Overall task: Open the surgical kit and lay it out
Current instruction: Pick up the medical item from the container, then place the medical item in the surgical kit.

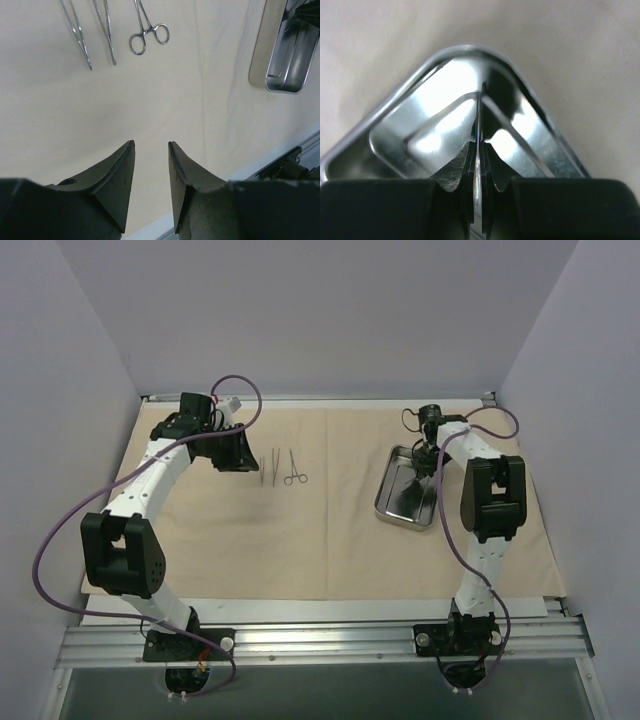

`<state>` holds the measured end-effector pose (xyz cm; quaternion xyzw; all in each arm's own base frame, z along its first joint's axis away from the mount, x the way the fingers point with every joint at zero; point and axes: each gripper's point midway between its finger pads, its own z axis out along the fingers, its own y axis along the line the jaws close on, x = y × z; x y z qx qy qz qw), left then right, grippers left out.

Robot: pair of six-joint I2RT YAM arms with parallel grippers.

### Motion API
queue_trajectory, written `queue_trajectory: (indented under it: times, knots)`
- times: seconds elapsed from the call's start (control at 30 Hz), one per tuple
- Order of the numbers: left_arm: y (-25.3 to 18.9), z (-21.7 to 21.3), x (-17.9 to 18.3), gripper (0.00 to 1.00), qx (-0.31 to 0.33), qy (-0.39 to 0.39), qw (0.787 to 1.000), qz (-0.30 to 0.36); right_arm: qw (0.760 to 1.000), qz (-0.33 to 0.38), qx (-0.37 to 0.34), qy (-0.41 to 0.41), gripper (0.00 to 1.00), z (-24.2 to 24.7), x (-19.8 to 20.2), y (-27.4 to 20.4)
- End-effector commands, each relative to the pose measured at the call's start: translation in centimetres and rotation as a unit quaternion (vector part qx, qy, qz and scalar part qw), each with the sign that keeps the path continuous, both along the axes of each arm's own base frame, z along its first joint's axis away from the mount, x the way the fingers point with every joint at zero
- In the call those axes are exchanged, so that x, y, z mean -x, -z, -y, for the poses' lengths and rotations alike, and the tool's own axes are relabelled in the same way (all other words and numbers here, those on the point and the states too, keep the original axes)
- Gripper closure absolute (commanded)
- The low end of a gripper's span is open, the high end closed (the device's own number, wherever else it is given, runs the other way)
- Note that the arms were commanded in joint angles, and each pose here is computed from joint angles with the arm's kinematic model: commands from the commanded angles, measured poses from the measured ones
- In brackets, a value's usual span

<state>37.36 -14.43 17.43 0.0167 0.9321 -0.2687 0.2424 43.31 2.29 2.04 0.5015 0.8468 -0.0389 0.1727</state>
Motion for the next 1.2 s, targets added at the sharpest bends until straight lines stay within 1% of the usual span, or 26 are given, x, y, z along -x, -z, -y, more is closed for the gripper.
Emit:
queue_trajectory:
  times: [0.0,0.03,0.1,0.13,0.17,0.2,0.27,0.3,0.4,0.47,0.5,0.53,0.57,0.67,0.73,0.77,0.8,0.83,0.9,0.93,1.0,1.03,1.07,1.1,1.13,1.17]
  knots:
    - [-4.0,2.0,0.0,0.58,0.026,0.025,0.998,0.054,0.996,0.032,0.002,-0.088,1.0,-2.1,1.0,-5.7]
    - [-4.4,2.5,0.1,0.57,0.03,0.027,0.997,0.058,0.992,0.036,0.009,-0.12,1.0,-2.5,1.0,-6.4]
    - [-5.3,4.1,0.5,0.57,0.04,0.045,0.996,0.069,0.984,0.059,-0.004,-0.17,1.0,-4.3,0.6,-8.4]
    - [-5.7,4.8,0.6,0.57,0.041,0.049,0.995,0.076,0.976,0.059,-0.001,-0.21,1.0,-5.6,0.9,-8.9]
    - [-6.5,5.6,0.6,0.56,0.04,0.057,0.994,0.088,0.97,0.063,-0.005,-0.233,1.0,-6.6,1.0,-9.6]
    - [-6.8,7.2,1.3,0.56,0.038,0.077,0.992,0.093,0.965,0.069,-0.01,-0.255,1.0,-7.6,1.1,-10.3]
    - [-7.4,8.8,1.8,0.56,0.033,0.09,0.99,0.105,0.949,0.091,-0.01,-0.303,1.0,-10.3,1.2,-12.3]
    - [-7.8,10.4,2.4,0.55,0.036,0.107,0.988,0.11,0.942,0.105,-0.018,-0.317,1.0,-11.3,1.5,-13.4]
    - [-8.4,12.8,3.3,0.55,0.052,0.12,0.985,0.112,0.928,0.137,-0.054,-0.342,1.0,-14.5,2.4,-15.6]
    - [-8.8,13.8,3.5,0.54,0.069,0.117,0.985,0.107,0.918,0.157,-0.086,-0.355,1.0,-16.8,3.1,-16.5]
    - [-8.8,14.2,3.4,0.54,0.074,0.118,0.985,0.104,0.909,0.176,-0.101,-0.365,1.0,-17.6,3.3,-17.6]
    - [-8.9,14.5,3.3,0.54,0.084,0.112,0.985,0.1,0.896,0.204,-0.118,-0.377,1.0,-18.9,2.9,-18.5]
    - [-8.9,14.7,3.3,0.54,0.094,0.11,0.985,0.093,0.881,0.21,-0.148,-0.398,1.0,-20.3,3.6,-18.8]
    - [-9.0,15.3,3.2,0.54,0.124,0.105,0.984,0.073,0.826,0.267,-0.189,-0.459,1.0,-23.1,4.6,-21.4]
    - [-9.7,15.2,3.3,0.54,0.132,0.104,0.983,0.077,0.808,0.284,-0.207,-0.472,1.0,-23.2,5.7,-21.6]
    - [-9.7,14.8,3.2,0.53,0.134,0.1,0.983,0.076,0.794,0.307,-0.213,-0.48,1.0,-23.6,5.6,-22.3]
    - [-10.1,14.6,3.4,0.53,0.142,0.102,0.981,0.079,0.774,0.312,-0.236,-0.498,1.0,-24.1,6.7,-22.5]
    - [-10.7,14.9,3.8,0.52,0.162,0.114,0.977,0.078,0.75,0.338,-0.246,-0.512,1.0,-24.8,6.7,-23.6]
    - [-10.6,14.8,4.0,0.52,0.186,0.121,0.973,0.066,0.724,0.347,-0.273,-0.53,1.0,-25.5,8.2,-24.0]
    - [-11.7,15.3,4.4,0.52,0.22,0.139,0.963,0.065,0.703,0.377,-0.276,-0.537,1.0,-25.9,8.0,-25.1]
    - [-11.8,15.4,4.9,0.52,0.247,0.149,0.956,0.061,0.687,0.388,-0.288,-0.542,1.0,-26.2,8.7,-25.9]
    - [-13.1,15.9,4.8,0.51,0.273,0.157,0.946,0.077,0.678,0.396,-0.291,-0.547,1.0,-26.3,8.8,-26.1]
    - [-13.3,16.1,5.3,0.51,0.287,0.17,0.94,0.073,0.672,0.4,-0.298,-0.547,1.0,-26.4,9.0,-26.4]
    - [-13.2,16.2,5.6,0.51,0.293,0.172,0.938,0.072,0.668,0.403,-0.303,-0.548,1.0,-26.5,9.1,-26.7]
    - [-13.8,16.3,5.6,0.5,0.304,0.174,0.933,0.081,0.654,0.412,-0.311,-0.553,1.0,-26.7,9.4,-27.2]
    - [-14.0,16.4,5.8,0.5,0.31,0.176,0.931,0.081,0.648,0.417,-0.317,-0.553,1.0,-26.8,9.4,-27.5]
